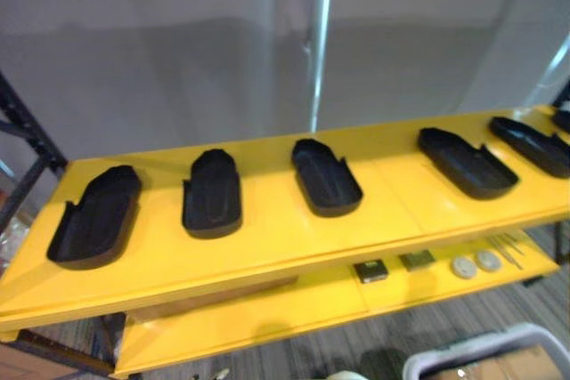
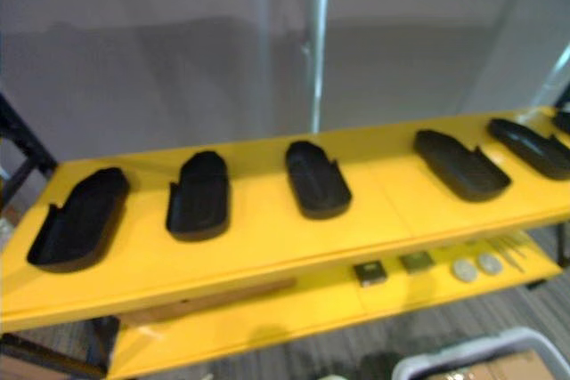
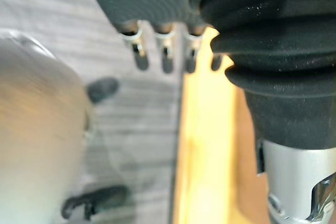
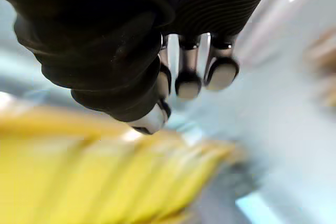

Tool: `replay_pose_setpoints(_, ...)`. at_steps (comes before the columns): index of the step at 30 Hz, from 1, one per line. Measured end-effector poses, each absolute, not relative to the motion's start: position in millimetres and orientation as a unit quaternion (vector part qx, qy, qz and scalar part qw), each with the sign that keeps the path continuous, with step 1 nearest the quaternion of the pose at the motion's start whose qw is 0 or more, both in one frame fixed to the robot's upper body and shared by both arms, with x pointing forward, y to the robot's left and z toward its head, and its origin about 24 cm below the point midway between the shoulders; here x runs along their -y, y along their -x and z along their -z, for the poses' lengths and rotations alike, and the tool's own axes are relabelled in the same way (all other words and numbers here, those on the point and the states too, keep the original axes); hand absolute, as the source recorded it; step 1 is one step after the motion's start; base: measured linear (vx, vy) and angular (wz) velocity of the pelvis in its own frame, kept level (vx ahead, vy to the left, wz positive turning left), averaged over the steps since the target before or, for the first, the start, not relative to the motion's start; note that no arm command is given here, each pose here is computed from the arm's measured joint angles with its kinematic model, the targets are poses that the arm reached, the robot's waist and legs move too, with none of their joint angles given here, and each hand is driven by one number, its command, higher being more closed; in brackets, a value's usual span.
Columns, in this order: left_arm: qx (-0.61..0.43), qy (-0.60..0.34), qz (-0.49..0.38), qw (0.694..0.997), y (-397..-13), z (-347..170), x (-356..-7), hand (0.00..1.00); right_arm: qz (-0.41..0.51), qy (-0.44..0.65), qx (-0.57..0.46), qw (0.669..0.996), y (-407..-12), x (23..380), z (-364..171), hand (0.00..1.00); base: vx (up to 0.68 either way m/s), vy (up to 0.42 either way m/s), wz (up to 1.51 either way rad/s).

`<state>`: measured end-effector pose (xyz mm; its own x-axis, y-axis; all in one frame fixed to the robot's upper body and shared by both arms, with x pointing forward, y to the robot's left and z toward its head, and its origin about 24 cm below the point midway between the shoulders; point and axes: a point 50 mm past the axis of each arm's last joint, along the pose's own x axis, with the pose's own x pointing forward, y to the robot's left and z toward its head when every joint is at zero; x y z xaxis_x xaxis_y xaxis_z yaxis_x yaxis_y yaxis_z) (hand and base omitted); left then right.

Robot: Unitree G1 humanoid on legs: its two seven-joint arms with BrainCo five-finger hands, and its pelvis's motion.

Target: Walk over and take plastic housings, then place them on the shelf

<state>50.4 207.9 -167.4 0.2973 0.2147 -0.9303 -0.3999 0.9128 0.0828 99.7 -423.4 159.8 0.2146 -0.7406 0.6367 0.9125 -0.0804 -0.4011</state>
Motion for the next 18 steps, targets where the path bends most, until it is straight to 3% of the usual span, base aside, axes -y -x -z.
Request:
replay_pose_setpoints(4,-0.561,0.087,-0.203,0.798,-47,167,-212,0.00,0.664,0.297,0.011,0.687,-69,411,-83,0.00,-0.06,-0.011,-0.06)
replay_pose_setpoints(7,-0.560,0.090,-0.198,0.800,-50,167,-206,0.00,0.639,0.248,-0.060,0.726,-67,385,-36,0.00,-0.02,0.028,0.10)
replay_pose_setpoints(13,-0.567,0.086,-0.213,0.791,-47,166,-211,0.00,0.568,0.181,-0.132,0.792,-84,357,9,0.00,-0.02,0.077,0.20)
replay_pose_setpoints(18,-0.555,0.086,-0.234,0.794,-51,163,-224,0.00,0.514,0.156,-0.176,0.825,-91,350,31,0.00,0.06,0.089,0.43)
